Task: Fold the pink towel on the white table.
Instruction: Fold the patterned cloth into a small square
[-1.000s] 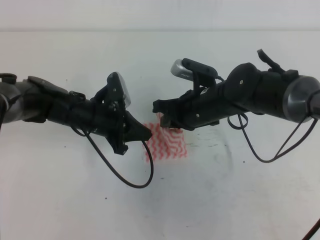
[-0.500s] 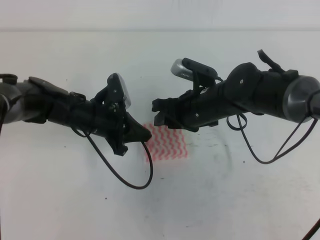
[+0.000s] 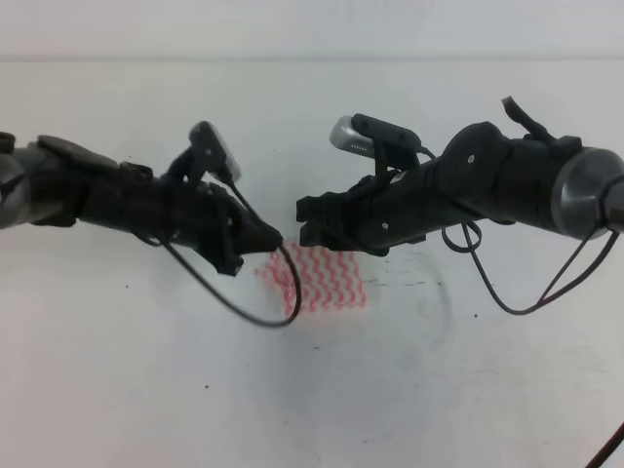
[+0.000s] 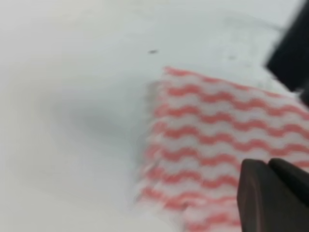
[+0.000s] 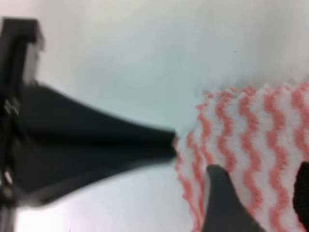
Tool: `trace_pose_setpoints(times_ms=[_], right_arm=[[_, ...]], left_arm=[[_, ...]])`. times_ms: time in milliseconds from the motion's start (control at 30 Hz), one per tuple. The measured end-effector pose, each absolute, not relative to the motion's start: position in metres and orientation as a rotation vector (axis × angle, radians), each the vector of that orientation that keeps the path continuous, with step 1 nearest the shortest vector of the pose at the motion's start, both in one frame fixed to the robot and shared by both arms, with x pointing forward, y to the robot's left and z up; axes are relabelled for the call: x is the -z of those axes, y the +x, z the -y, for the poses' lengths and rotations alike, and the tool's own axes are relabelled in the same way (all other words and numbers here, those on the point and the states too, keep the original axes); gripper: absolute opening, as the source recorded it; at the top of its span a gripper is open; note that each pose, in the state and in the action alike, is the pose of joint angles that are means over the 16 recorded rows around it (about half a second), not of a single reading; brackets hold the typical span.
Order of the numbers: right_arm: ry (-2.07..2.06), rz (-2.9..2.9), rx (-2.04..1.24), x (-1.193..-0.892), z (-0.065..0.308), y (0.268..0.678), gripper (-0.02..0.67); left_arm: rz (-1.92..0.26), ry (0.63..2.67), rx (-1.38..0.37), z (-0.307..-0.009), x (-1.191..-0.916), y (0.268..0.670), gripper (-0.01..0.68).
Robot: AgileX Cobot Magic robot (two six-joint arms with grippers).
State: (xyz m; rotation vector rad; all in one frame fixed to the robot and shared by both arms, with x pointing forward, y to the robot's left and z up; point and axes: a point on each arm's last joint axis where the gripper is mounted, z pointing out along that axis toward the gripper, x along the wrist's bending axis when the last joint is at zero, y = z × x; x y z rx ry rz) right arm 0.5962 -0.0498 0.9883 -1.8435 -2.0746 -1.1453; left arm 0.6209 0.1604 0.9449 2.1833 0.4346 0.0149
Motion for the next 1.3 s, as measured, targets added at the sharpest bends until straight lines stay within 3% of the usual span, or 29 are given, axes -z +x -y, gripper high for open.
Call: trace_pose_setpoints(times_ms=[567, 967, 1300], right_arm=[[-1.782, 2.132, 1.079, -0.982, 0.049, 0.593, 0.039], [-1.788, 2.132, 1.058, -0.973, 0.048, 0.594, -0.003], [-1.777, 2.143, 1.052, -0.972, 0.047, 0.594, -0.016]], left_arm=[[-1.154, 2.035, 0.164, -0.173, -0.949, 0.627, -0.005], [-1.245, 2.073, 0.225, -0.15, -0.935, 0.619, -0.005], [-1.265, 2.081, 0.136, -0.146, -0.927, 0.624, -0.005]])
